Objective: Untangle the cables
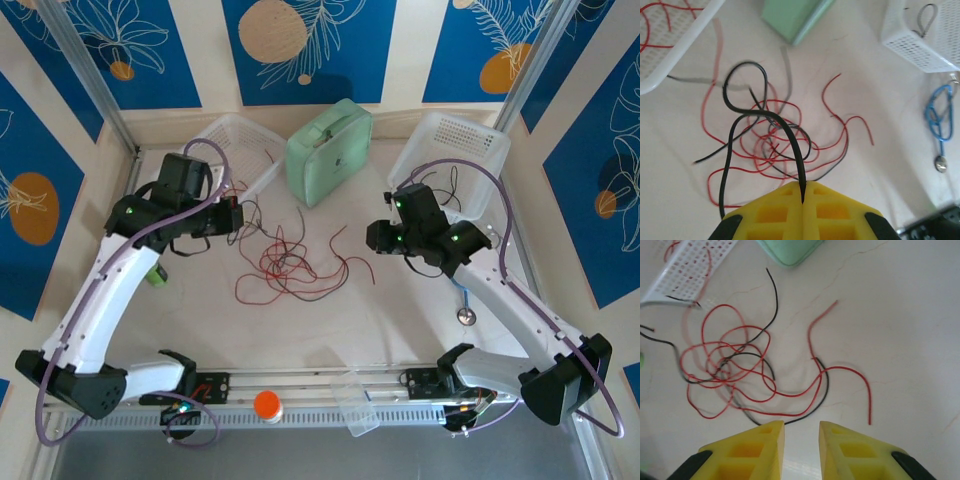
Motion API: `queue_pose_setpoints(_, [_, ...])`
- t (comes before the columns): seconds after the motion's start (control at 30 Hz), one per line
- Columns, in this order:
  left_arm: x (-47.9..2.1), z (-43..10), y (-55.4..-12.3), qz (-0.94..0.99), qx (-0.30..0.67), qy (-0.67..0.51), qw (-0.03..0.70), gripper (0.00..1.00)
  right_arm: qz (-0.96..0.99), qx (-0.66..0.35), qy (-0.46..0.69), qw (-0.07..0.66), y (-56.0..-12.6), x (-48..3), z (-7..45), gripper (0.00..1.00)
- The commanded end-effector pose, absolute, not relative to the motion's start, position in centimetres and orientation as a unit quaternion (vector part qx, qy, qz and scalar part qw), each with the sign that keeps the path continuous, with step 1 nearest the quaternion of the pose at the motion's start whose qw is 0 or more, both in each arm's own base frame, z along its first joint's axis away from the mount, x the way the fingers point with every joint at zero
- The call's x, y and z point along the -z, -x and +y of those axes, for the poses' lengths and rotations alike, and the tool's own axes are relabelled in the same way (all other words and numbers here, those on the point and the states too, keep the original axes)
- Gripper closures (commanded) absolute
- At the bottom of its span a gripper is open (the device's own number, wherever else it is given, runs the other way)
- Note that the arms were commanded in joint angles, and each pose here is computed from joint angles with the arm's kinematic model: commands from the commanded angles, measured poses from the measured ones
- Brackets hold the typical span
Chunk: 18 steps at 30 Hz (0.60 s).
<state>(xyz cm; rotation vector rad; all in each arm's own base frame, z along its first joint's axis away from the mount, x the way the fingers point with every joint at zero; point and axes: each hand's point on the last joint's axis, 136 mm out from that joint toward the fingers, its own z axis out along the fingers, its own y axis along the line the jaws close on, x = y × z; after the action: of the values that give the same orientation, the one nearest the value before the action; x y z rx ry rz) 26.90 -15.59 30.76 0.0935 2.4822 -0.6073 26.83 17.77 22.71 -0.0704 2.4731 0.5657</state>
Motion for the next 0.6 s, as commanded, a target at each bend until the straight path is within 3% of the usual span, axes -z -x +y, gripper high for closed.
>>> queue_pose_setpoints(0.0, [-32.3, -16.7, -24.6, 0.924, 0.266, -0.071, 0.266, 1.0, 0.911, -0.282, 0.044, 0.299, -26.1, -24.9, 20.0, 0.74])
queue_pose_setpoints(0.27, [-37.2, -18.5, -24.3, 0.89, 0.329, -0.103, 0.298, 1.0, 0.873, -0.392, 0.08, 0.278, -25.7, -26.1, 25.0, 0.67])
queue_pose_setpoints(0.5, [-39.6, -20.1, -24.6, 0.87, 0.363, -0.124, 0.31, 1.0, 0.808, -0.421, 0.218, 0.349, -25.2, -29.7, 31.2, 0.38])
queue_pose_setpoints(0.57, [-39.7, -20.4, -24.8, 0.868, 0.367, -0.123, 0.311, 1.0, 0.781, -0.415, 0.272, 0.378, -24.3, -30.9, 32.9, 0.35])
